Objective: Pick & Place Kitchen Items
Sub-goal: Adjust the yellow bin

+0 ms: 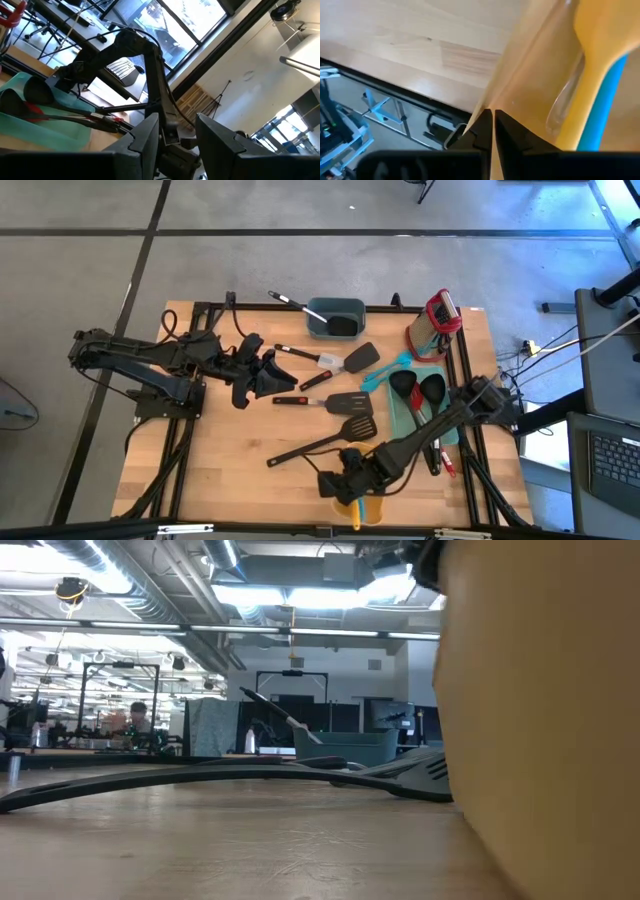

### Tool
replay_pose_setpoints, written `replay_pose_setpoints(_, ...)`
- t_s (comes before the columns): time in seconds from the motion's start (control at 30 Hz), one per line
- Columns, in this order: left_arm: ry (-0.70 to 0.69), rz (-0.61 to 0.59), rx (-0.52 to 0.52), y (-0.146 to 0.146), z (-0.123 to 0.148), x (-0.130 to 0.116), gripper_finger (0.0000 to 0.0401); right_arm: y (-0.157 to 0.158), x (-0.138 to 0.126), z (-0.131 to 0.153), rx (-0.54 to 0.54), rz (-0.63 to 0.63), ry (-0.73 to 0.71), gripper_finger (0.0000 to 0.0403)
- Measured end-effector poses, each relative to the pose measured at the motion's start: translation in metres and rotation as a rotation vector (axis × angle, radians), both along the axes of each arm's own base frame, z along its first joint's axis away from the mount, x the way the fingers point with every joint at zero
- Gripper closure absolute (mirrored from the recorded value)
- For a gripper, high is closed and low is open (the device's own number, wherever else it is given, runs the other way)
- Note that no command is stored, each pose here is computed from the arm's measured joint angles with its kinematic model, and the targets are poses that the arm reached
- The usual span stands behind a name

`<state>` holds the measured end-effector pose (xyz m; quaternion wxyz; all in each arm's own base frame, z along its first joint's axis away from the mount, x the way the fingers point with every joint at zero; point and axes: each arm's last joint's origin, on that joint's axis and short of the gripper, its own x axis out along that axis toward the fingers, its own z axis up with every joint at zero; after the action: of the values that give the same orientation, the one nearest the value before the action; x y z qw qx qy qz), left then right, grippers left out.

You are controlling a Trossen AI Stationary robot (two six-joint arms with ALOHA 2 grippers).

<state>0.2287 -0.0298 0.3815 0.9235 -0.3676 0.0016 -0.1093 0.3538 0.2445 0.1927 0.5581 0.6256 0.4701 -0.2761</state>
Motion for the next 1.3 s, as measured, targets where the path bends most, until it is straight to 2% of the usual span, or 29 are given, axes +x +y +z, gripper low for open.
replay_pose_setpoints(0.1, 0.002, 0.000, 0.000, 0.000, 0.000, 0.000, 0.0279, -0.004, 0.005, -0.002, 0.000, 0.015, -0.014, 0.0381)
replay_pose_setpoints(0.33, 0.018, -0.004, 0.005, 0.000, -0.002, 0.000, 0.0279, -0.014, -0.011, -0.011, -0.087, -0.043, 0.191, 0.0381)
replay_pose_setpoints(0.53, 0.022, -0.003, 0.011, 0.000, -0.002, 0.000, 0.0279, -0.027, -0.009, -0.013, -0.185, -0.105, 0.200, 0.0381)
replay_pose_setpoints(0.8, 0.023, -0.003, 0.012, 0.000, -0.002, 0.000, 0.0279, -0.047, 0.006, -0.014, -0.234, -0.113, 0.145, 0.0381)
replay_pose_setpoints(1.3, 0.042, -0.027, 0.014, -0.010, -0.005, -0.001, 0.0279, -0.050, 0.031, -0.004, -0.160, -0.072, -0.065, 0.0381)
